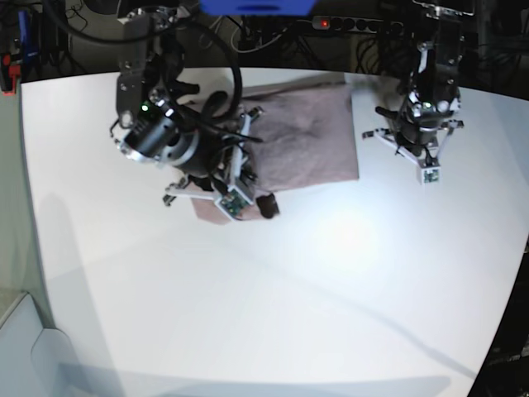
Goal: Layout the t-shirt on the table in an organized manner, then fold the t-shirt properly
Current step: 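Lift the strip end with the right gripper and fold it over the other half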
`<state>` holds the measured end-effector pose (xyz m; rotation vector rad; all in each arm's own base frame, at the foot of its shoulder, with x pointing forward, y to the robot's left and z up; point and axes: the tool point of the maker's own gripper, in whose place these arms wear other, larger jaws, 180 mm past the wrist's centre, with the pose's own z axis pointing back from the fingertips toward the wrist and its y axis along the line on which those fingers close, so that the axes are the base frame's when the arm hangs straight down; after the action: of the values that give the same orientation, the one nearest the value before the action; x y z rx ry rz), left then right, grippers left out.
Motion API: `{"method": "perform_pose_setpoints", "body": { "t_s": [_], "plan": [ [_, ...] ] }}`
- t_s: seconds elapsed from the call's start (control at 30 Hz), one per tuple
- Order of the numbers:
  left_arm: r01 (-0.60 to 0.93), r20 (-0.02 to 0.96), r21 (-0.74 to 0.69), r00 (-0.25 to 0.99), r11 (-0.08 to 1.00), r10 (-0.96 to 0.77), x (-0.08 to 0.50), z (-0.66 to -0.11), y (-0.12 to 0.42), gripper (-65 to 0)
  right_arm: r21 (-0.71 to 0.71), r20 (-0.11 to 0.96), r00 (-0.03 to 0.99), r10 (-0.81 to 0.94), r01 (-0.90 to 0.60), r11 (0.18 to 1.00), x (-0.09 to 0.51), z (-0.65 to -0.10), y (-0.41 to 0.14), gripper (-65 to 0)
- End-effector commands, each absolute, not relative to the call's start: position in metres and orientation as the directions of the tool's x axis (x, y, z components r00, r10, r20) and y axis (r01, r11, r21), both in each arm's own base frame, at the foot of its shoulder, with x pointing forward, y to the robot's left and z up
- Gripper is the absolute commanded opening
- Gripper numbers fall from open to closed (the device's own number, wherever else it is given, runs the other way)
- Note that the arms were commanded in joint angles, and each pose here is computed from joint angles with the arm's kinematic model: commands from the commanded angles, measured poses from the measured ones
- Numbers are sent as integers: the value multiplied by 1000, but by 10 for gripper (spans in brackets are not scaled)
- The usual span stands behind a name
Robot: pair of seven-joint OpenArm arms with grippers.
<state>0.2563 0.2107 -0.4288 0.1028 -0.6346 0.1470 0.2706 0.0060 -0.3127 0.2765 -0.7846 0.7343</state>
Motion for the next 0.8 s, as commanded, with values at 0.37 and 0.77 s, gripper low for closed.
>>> {"method": "perform_pose_setpoints", "body": {
  "t_s": [0.37,0.77],
  "plan": [
    [-143,572,38,815,989,96,260,-443,197,-650,-65,772,385,505,-743,666,277,-287,35,-650],
    [-151,587,-15,799,988,131,272,-438,178,-650,-57,777,326,538,-815,577,261,-286,70,-650]
  ]
}}
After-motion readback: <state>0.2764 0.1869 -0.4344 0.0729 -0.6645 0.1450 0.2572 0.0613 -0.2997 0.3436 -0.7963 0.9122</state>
